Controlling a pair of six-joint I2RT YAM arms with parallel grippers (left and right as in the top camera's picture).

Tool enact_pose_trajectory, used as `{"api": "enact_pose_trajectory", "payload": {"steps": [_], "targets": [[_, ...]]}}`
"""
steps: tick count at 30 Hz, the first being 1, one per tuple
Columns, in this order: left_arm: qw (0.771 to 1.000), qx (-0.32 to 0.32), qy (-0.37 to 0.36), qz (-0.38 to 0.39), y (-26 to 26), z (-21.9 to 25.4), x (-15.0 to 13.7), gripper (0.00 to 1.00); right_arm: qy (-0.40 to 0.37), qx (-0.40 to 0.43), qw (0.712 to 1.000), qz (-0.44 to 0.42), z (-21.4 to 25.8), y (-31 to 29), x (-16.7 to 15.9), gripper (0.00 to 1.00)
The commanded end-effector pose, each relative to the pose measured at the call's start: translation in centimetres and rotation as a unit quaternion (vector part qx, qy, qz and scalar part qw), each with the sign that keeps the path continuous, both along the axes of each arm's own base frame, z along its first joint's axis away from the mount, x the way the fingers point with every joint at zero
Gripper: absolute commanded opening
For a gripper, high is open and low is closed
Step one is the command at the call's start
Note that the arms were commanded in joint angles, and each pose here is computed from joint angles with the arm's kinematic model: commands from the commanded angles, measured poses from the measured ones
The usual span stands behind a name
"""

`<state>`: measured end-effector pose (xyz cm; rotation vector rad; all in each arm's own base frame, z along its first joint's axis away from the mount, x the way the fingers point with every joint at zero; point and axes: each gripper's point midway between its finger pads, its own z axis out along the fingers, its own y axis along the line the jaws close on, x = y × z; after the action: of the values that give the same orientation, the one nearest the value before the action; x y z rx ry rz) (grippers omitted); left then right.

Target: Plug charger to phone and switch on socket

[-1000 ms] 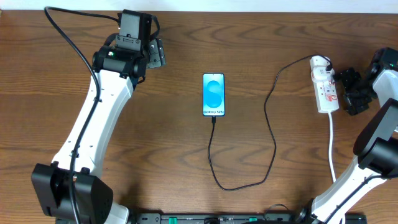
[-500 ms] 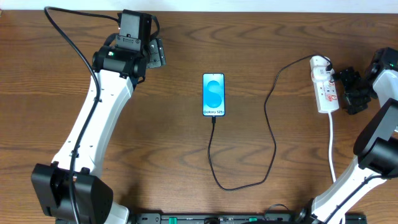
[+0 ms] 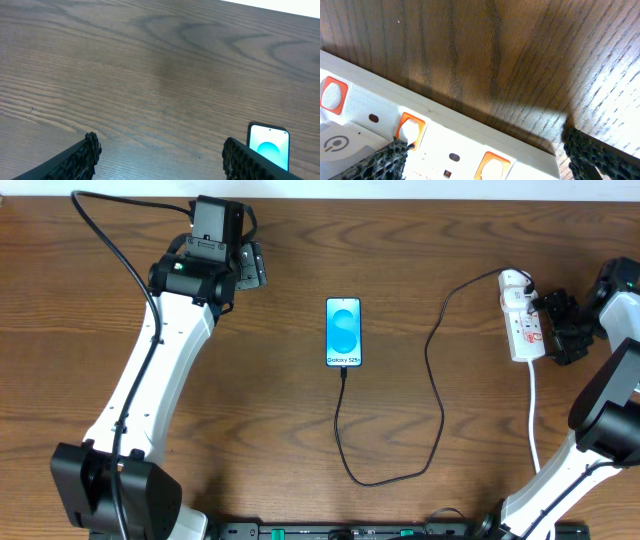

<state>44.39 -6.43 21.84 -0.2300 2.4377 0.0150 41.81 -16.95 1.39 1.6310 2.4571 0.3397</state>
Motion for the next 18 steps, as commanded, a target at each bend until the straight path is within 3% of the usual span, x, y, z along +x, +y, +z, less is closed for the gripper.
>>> {"api": "enact_pose_trajectory", "payload": {"steps": [1,18], "targets": [[1.0,0.01,0.003,0.001,0.2,-0.2,0.0,0.8,0.016,-0.004,1.0,0.01,-0.9,0.4,-0.3,0.99],[1.0,0.01,0.003,0.001,0.2,-0.2,0.0,0.8,0.0,0.002,1.0,-0.012,-0.7,-1.3,-0.4,0.99]]}}
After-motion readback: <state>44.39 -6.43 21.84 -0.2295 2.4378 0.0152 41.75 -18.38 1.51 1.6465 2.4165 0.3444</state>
